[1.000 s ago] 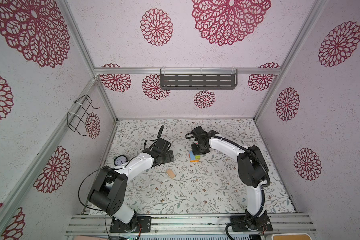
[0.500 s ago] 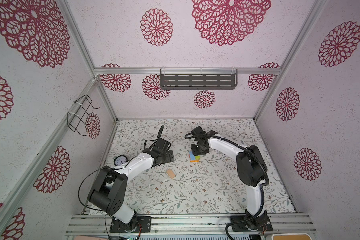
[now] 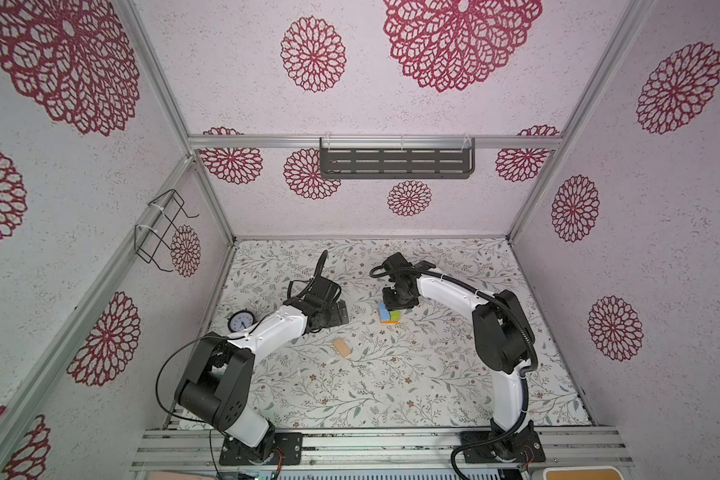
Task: Build the wood block tower
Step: 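Open and raise the right gripper while the left gripper moves over the wood block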
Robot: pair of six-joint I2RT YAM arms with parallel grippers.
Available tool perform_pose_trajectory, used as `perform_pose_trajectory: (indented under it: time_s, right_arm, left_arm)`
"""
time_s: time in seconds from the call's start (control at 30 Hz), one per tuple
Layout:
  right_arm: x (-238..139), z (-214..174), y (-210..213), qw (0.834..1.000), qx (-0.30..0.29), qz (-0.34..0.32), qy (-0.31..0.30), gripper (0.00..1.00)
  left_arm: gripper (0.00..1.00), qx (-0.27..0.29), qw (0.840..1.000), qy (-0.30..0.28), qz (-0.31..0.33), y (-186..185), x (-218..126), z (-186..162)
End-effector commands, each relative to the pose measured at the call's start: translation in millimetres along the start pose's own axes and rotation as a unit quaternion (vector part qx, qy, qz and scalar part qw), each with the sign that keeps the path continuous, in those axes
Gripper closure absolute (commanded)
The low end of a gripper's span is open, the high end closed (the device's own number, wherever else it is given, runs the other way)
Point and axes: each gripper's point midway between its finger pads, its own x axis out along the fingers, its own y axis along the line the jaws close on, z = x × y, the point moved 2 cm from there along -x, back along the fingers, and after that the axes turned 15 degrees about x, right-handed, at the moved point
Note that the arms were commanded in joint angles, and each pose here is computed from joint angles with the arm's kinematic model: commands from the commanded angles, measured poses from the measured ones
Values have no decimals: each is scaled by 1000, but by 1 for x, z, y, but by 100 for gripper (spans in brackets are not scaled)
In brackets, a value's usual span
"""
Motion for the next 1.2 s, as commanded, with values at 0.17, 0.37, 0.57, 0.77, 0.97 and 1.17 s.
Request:
perform_pose_trajectory:
  time_s: [0.17,0.37,0.57,0.77,0.97,1.17]
  right_arm:
    - [-52,19,4,998,3,29,-60,59]
    - [-68,8,-6,996,6,37,-75,60]
    - [-76,-4,-15,996,12,47,-81,61]
    - [-81,-9,-20,995,14,53,-88,61]
    - [-85,-11,-23,994,15,54,-93,61]
    - [-86,-11,-25,994,16,52,-94,61]
  left_arm:
    - [56,3,999,1,-33,-5,-19,-22]
    - [100,22,999,25,-22,-13,-17,-53]
    - [100,29,999,37,-15,-19,-15,-72]
    - [100,32,998,53,-9,-22,-7,-86]
    - [100,39,997,66,-8,-30,2,-94]
    - [100,48,996,71,-10,-37,6,-95]
